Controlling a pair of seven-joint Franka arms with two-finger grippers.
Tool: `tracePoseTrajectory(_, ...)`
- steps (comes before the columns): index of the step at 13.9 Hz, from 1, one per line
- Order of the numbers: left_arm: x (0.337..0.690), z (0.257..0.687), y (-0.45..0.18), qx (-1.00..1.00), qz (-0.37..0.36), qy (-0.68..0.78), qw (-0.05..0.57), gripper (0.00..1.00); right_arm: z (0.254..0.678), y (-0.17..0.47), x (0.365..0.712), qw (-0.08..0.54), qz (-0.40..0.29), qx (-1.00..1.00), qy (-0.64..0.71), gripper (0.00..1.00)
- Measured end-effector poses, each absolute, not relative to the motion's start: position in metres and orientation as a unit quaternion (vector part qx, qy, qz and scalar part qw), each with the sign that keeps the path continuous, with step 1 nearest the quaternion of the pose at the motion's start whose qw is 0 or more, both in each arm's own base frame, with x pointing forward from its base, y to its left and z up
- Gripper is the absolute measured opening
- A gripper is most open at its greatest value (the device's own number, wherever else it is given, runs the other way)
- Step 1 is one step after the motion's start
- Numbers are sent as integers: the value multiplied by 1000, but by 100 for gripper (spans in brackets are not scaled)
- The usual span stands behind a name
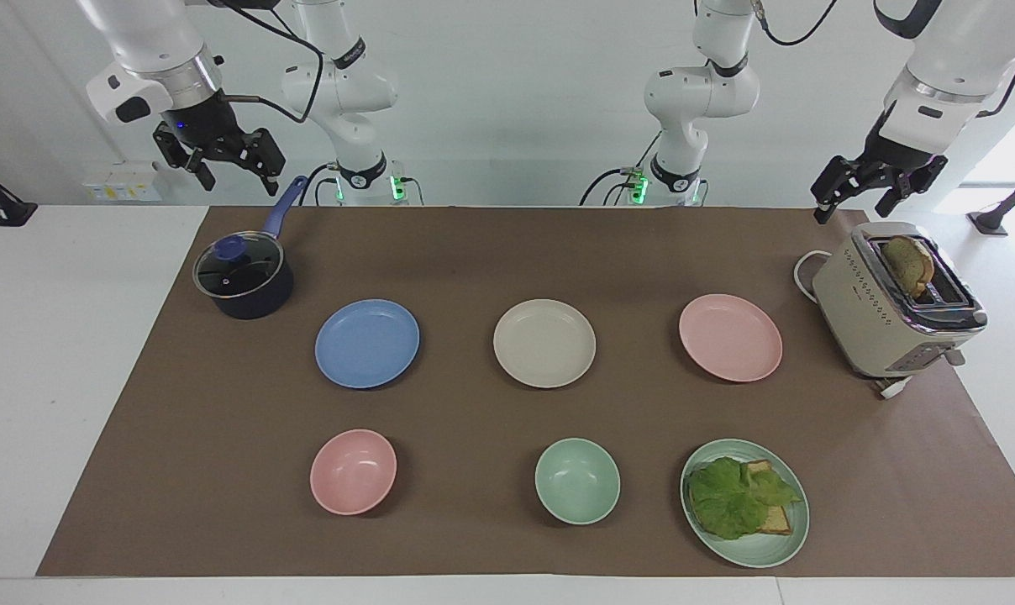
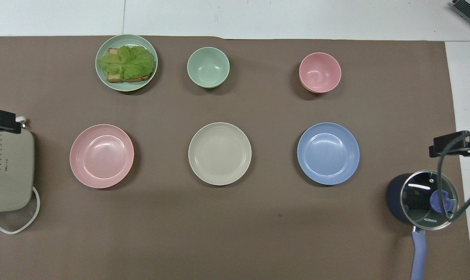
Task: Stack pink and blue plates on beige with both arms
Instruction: 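Move the left gripper toward the pink plate, then grasp the rim of the pink plate with the left gripper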
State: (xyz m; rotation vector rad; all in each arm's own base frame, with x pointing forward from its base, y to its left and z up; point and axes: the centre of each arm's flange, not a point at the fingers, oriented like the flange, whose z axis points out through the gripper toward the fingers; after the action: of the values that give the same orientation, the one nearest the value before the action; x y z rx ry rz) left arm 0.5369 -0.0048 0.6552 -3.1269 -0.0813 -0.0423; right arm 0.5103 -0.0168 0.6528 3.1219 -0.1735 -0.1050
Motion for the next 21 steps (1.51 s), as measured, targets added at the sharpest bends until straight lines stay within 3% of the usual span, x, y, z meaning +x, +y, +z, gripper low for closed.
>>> tracePoseTrajectory(8,537,639,8,-999,2,-38,4,100,653,-17,510,7,-34,998,-55,100)
tracePoseTrajectory(21,555,418,52,-997,36,-65,-11,100,653,-17,510,7,-34,998,-55,100)
